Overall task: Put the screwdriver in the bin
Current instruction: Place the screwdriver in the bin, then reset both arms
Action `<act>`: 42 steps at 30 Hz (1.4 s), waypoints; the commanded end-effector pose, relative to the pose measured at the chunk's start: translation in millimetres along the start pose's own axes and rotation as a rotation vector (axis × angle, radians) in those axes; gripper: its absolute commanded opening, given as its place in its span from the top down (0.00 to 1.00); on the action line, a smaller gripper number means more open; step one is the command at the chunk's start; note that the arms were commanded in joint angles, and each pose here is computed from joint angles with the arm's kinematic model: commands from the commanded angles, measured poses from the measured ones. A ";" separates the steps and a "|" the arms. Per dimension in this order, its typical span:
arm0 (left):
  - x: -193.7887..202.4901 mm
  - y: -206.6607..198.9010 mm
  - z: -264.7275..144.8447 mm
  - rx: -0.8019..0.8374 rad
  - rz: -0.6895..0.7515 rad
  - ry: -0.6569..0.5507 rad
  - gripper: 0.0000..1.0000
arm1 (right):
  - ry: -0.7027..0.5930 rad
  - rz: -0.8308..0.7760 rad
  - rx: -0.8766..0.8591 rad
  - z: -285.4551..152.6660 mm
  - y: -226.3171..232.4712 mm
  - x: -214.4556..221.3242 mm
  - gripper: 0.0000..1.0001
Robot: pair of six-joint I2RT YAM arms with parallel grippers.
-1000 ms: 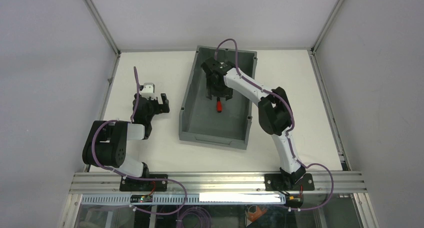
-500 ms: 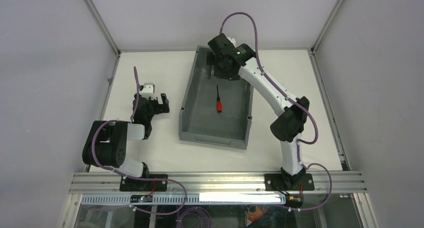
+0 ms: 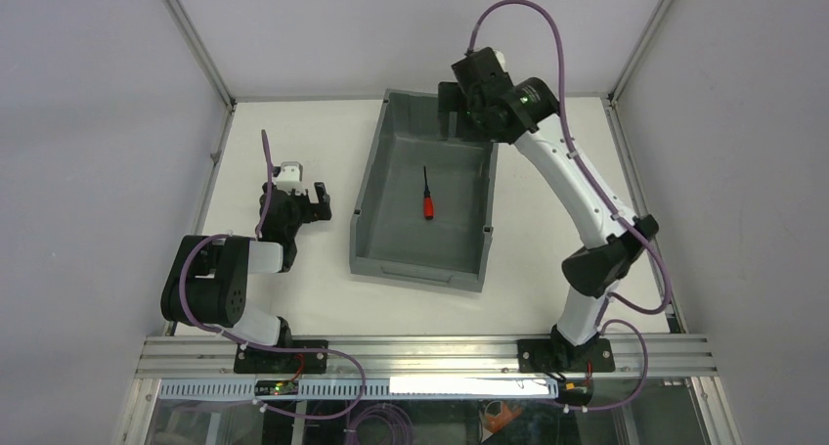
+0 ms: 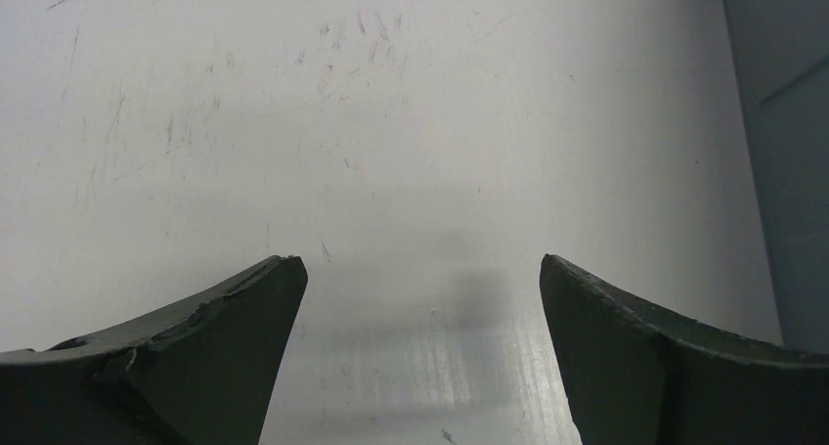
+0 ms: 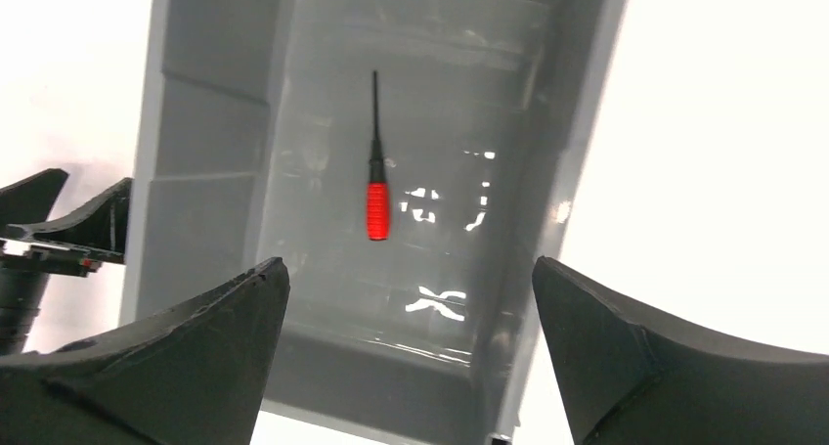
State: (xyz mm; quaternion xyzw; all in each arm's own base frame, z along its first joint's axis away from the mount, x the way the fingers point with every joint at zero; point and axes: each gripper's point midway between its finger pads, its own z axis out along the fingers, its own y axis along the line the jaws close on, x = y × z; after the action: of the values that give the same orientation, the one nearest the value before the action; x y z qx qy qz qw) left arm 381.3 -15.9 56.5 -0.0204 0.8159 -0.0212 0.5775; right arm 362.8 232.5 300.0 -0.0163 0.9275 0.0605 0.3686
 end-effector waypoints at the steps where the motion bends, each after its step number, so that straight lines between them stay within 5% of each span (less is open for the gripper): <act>1: -24.7 -1.7 4.3 0.016 0.019 -0.081 0.01 | -0.122 0.012 0.010 -39.4 -38.4 -21.1 0.01; 17: -24.8 -2.1 4.3 0.018 0.020 -0.081 0.01 | -0.160 0.150 0.185 -52.6 -179.4 46.4 0.01; 42: -24.7 -1.6 4.3 0.015 0.019 -0.081 0.01 | -0.059 0.250 0.115 1.5 -184.5 169.5 0.01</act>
State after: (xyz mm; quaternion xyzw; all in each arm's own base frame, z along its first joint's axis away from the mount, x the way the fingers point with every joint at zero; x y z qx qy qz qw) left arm 381.3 -15.9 56.5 -0.0204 0.8159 -0.0212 0.5775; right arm 244.5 43.6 160.1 0.1030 0.9298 0.0182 0.3530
